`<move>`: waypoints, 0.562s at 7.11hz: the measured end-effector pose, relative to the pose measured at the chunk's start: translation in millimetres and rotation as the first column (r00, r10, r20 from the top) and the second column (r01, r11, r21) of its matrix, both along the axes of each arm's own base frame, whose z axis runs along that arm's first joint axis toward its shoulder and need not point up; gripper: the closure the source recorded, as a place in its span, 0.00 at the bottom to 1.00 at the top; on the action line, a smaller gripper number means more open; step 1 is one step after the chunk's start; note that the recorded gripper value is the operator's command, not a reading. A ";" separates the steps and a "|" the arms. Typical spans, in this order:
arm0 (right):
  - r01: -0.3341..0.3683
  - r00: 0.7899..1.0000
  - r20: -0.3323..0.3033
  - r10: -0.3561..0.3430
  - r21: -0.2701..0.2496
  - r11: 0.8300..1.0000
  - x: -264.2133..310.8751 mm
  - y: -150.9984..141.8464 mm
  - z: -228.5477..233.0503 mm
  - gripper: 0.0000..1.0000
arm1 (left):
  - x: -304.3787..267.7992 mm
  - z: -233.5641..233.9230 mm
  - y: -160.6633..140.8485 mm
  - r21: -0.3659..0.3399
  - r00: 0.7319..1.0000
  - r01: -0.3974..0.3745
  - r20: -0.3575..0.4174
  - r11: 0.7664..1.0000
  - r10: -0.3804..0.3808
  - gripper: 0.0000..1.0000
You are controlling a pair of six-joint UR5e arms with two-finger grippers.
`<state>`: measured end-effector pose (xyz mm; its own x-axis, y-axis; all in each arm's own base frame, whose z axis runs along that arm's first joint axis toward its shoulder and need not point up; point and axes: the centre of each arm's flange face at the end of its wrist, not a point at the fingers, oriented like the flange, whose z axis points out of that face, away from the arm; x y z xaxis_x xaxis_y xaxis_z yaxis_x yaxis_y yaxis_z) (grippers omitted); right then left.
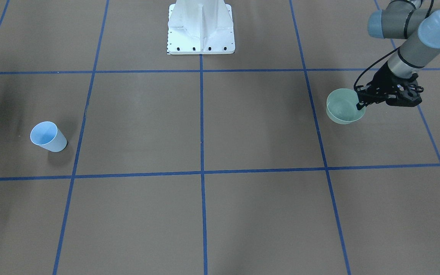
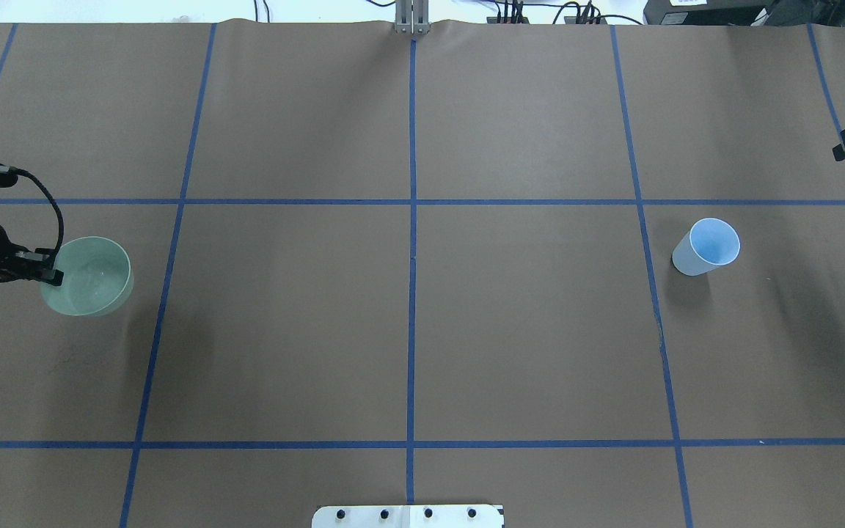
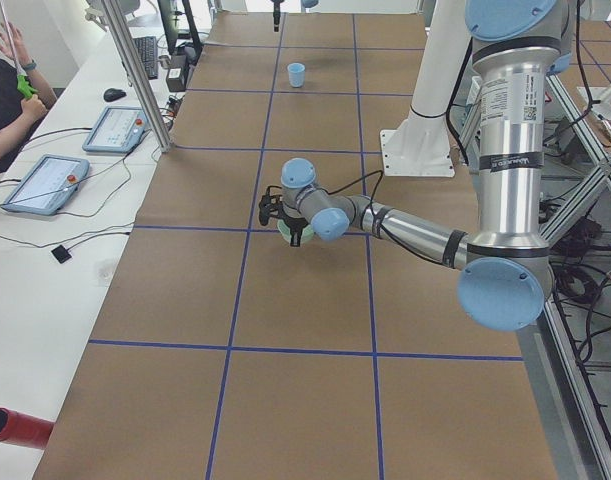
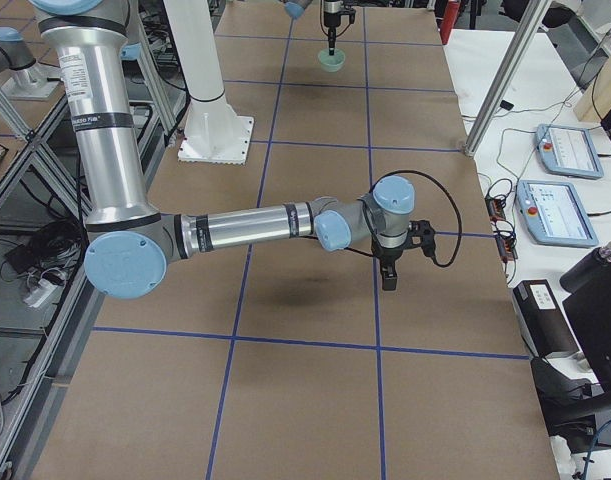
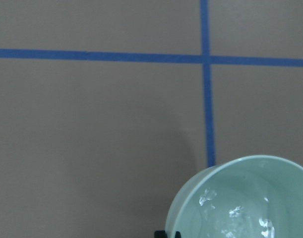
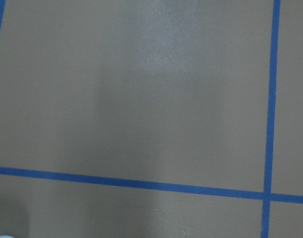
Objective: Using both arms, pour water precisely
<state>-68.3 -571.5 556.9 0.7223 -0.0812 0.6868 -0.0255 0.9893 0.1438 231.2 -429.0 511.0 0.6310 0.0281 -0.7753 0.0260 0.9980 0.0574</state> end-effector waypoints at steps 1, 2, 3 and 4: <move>-0.001 1.000 -0.001 0.001 0.000 1.000 0.2 0.1 0.4 0.00 | -0.7 24.0 -1.0 -0.003 1.000 0.002 -0.001 1.000 -0.002 1.00; -0.002 1.000 -0.004 0.002 0.000 1.000 0.3 0.0 0.6 0.00 | 3.0 41.6 -4.5 -0.014 1.000 0.024 -0.018 1.000 -0.024 1.00; -0.003 1.000 -0.007 0.003 0.000 1.000 0.4 -0.5 1.1 0.00 | 8.3 48.1 -9.4 -0.034 0.997 0.058 -0.044 0.998 -0.060 0.61; -0.004 1.000 -0.009 0.004 -0.002 1.000 0.6 -0.8 2.2 0.00 | 12.4 48.1 -14.0 -0.049 0.994 0.081 -0.064 0.995 -0.084 0.01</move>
